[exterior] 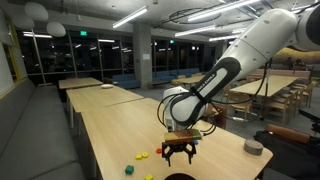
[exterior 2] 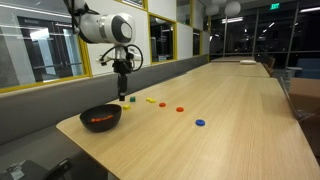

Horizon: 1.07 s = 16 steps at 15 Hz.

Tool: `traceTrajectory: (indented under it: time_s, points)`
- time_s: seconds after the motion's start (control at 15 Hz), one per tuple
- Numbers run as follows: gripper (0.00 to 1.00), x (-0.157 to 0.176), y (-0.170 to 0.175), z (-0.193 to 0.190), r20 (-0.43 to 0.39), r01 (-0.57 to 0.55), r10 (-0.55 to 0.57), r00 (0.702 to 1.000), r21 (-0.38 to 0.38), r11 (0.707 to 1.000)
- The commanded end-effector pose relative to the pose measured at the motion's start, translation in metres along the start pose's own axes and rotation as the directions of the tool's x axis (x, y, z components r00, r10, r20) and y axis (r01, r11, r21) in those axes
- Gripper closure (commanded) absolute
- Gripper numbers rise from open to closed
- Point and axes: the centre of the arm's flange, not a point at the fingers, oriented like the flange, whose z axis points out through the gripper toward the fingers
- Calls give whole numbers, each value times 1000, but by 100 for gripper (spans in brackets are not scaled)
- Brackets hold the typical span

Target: Pick up the yellow and orange object from the table and put them in the bowl

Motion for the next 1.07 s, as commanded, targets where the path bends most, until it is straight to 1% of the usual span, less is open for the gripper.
traceTrajectory:
  time_s: [0.0,0.27,0.6,0.87,1.0]
  points:
    - [0,48,-34,1,-53,-12,13,999,26,1000]
    - [0,88,-48,10,-97,-43,48,994,50,998]
    - [0,129,-61,26,-146,-88,97,985,64,994]
    - [0,158,-69,36,-166,-132,143,976,76,988]
    - [0,172,-75,41,-158,-148,159,975,77,986]
